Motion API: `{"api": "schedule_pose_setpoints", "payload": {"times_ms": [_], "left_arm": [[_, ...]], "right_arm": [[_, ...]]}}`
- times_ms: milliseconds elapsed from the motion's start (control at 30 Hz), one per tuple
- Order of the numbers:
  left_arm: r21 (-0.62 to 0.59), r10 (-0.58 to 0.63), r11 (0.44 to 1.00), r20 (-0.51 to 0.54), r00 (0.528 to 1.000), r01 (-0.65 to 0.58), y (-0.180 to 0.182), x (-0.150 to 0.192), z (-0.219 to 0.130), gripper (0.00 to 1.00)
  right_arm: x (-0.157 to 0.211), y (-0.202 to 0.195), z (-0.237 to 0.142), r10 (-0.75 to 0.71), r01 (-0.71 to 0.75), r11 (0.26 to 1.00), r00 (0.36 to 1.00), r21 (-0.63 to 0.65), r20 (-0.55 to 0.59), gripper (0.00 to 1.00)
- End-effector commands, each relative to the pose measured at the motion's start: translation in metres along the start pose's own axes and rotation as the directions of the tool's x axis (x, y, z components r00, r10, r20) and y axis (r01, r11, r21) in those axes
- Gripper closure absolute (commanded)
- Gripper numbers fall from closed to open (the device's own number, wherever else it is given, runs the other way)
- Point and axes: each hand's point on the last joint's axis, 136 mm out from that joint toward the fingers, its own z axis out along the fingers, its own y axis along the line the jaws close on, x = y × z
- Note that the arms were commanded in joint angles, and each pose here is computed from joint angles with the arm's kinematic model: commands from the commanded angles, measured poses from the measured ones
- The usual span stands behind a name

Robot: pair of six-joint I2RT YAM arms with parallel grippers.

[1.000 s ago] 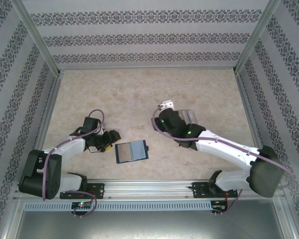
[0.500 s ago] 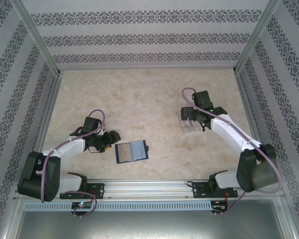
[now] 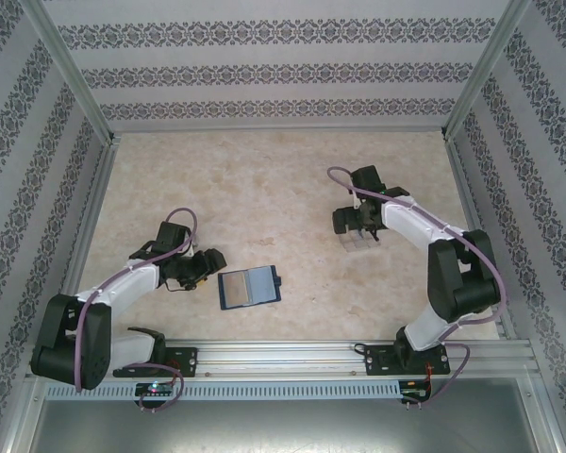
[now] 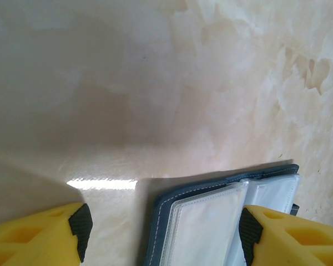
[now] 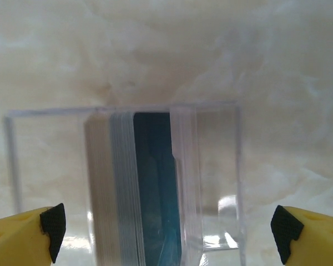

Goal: Put the credit cards into the card holder
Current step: Pick up the credit card from the storage box.

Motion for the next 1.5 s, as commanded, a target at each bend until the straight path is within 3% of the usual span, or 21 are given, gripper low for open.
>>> {"api": "schedule_pose_setpoints", "payload": {"times_ms": [0,633,933,1233,1367,1467], "left_arm": [[-0.019,0.024,1.000,0.001,1.000,-0.024,0.001,0.002,-0.003,0.27],[-0.035,0.026,0.999,0.015,1.000,-0.025,0.007,0.003,-0.004,0.27],[-0.034,0.027,0.999,0.002,1.000,-0.027,0.006,0.005,-0.005,0.27],[-0.039,0.028,0.999,0.022,0.999,-0.027,0.007,0.003,-0.006,0.27],[-0.035,0.031,0.999,0.007,1.000,-0.030,0.006,0.004,-0.005,0.26],[-0.047,0.029,0.998,0.010,1.000,-0.029,0.010,0.005,-0.005,0.26]], "right_arm": [[0.008,-0.015,0.007,-0.021,0.025,0.997,0.999,0.078,-0.046,0.04],[-0.010,-0.028,-0.028,-0.016,0.002,0.990,0.996,0.142,0.092,0.19],[-0.001,-0.036,-0.020,-0.003,-0.008,0.982,0.998,0.189,0.055,0.23],[-0.006,-0.024,-0.029,-0.050,0.037,0.985,0.996,0.171,0.073,0.68],[-0.005,-0.022,-0.030,-0.046,0.034,0.987,0.996,0.158,0.075,0.77],[-0.003,-0.020,-0.031,-0.049,0.039,0.988,0.997,0.148,0.066,0.92]]}}
